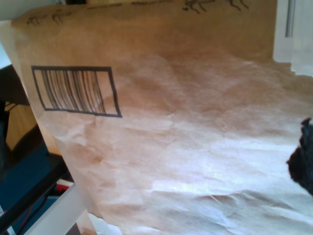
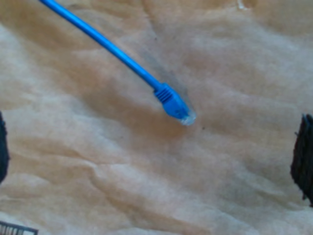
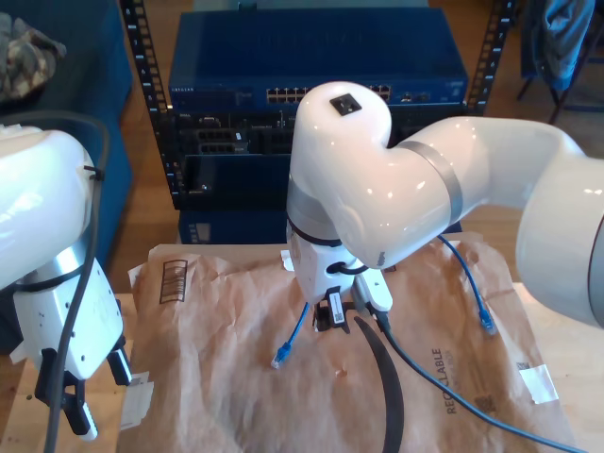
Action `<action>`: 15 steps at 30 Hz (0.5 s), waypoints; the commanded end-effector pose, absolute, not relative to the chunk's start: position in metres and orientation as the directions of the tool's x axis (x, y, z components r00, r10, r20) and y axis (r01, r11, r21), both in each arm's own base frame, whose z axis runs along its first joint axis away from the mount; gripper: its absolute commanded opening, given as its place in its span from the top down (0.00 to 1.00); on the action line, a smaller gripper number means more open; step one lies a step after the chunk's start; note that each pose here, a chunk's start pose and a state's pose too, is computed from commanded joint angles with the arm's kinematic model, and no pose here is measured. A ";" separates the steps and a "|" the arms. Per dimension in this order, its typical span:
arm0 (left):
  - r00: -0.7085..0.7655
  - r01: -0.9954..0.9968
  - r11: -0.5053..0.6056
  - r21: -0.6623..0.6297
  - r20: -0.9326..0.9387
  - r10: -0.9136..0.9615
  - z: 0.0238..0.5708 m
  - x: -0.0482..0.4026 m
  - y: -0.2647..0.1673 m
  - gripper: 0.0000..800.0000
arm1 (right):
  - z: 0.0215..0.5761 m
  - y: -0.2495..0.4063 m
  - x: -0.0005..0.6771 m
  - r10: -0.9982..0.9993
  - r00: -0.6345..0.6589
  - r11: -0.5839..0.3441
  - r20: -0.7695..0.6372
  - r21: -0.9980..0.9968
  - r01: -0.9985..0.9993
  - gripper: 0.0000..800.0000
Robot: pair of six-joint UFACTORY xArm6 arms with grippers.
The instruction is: Grab the cable and plug it in
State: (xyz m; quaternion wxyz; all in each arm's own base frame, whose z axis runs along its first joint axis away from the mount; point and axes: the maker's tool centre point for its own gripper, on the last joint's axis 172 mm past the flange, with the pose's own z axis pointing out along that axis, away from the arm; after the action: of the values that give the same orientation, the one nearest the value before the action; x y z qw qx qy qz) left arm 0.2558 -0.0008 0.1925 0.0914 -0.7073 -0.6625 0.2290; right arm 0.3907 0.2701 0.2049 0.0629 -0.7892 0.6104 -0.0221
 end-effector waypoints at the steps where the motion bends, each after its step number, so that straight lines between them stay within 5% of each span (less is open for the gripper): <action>1: 0.018 0.897 -0.105 -0.429 -0.202 0.979 0.194 0.257 -0.001 0.00 | 0.206 0.270 0.391 -0.956 0.292 -0.285 -0.037 -0.129 -0.950 0.01; 8: 0.021 0.901 -0.106 -0.422 -0.202 0.979 0.195 0.261 0.000 0.00 | 0.204 0.269 0.390 -0.759 0.651 -0.648 0.017 -0.127 -0.751 0.00; 15: 0.025 0.898 -0.111 -0.425 -0.204 0.979 0.195 0.260 0.000 0.00 | 0.181 0.273 0.387 -0.632 0.775 -0.774 0.025 -0.074 -0.629 0.00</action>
State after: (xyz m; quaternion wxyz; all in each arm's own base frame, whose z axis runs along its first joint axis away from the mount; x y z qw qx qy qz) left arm 0.2596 -0.0004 0.1953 0.0885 -0.7102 -0.6607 0.2263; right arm 0.3870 0.2728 0.1810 0.0306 -0.9415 0.3346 -0.0243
